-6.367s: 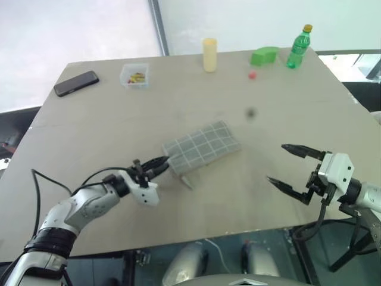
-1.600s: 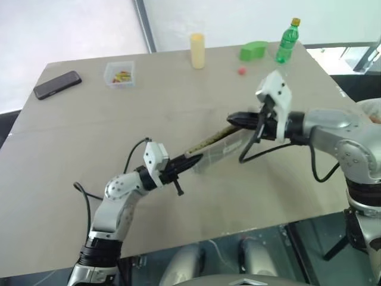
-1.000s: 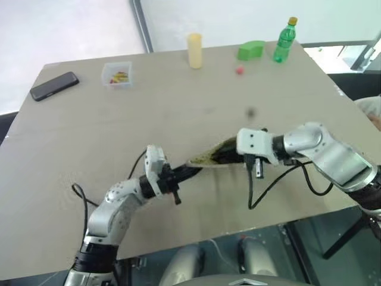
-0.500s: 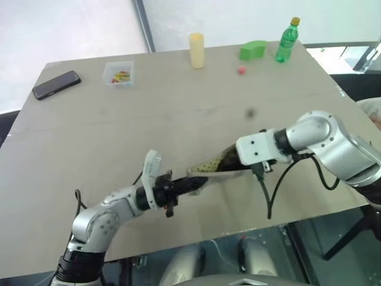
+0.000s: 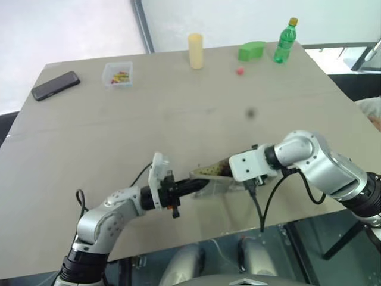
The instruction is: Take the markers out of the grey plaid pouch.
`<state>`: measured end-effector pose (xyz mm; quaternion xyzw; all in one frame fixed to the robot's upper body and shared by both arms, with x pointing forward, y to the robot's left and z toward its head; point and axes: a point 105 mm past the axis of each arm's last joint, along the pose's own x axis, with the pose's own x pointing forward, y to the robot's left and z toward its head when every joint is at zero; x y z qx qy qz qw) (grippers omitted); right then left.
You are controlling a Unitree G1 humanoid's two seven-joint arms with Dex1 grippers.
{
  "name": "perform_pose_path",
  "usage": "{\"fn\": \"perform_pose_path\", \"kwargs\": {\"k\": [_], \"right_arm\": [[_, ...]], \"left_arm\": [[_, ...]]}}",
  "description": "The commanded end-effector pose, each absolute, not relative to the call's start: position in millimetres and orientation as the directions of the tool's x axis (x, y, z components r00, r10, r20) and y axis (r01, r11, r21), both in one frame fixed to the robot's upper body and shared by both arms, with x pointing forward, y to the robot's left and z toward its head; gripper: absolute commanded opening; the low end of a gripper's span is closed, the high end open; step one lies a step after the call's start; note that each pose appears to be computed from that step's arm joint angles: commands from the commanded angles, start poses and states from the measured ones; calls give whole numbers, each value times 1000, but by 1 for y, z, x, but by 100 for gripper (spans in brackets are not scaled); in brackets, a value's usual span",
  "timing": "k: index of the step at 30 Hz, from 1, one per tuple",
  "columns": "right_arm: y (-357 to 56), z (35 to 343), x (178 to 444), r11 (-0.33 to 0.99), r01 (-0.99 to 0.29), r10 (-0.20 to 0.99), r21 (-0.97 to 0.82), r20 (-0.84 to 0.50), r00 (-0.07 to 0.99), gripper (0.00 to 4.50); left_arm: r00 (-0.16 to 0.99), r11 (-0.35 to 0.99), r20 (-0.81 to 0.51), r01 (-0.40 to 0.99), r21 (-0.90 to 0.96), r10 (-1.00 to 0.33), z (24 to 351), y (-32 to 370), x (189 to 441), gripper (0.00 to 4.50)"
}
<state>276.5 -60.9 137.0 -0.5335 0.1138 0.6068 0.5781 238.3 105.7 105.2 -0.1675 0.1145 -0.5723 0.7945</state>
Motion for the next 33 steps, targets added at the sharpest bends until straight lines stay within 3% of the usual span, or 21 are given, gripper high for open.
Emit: {"fn": "perform_pose_path", "kwargs": {"k": [1,5,14,18,19,24,28,33], "right_arm": [[-66,138,280,-323,-805,545,-498,-793,271,206],[-68,132,284,-346,-800,504,-490,-816,282,206],[-69,84,281,-429,-803,404,-415,-883,240,206],[-74,77,289,-403,-811,392,-424,-881,266,84],[-76,79,293,-383,-815,398,-434,-874,279,76],[-75,109,286,-273,-840,542,-469,-797,269,76],[-64,169,277,-109,-831,754,-546,-590,289,76],[-68,203,261,-35,-856,840,-515,-479,254,76]], "left_arm": [[346,317,10,871,-376,-938,106,109,241,0],[352,327,7,878,-350,-936,105,111,242,0],[363,350,14,907,-236,-932,102,111,244,0],[368,360,8,914,-188,-930,101,111,245,0],[370,362,8,914,-181,-929,100,111,245,0],[401,396,5,905,-153,-916,98,111,249,0],[448,445,-6,885,-139,-894,93,113,257,0],[481,480,-22,870,-111,-877,90,116,263,0]]}}
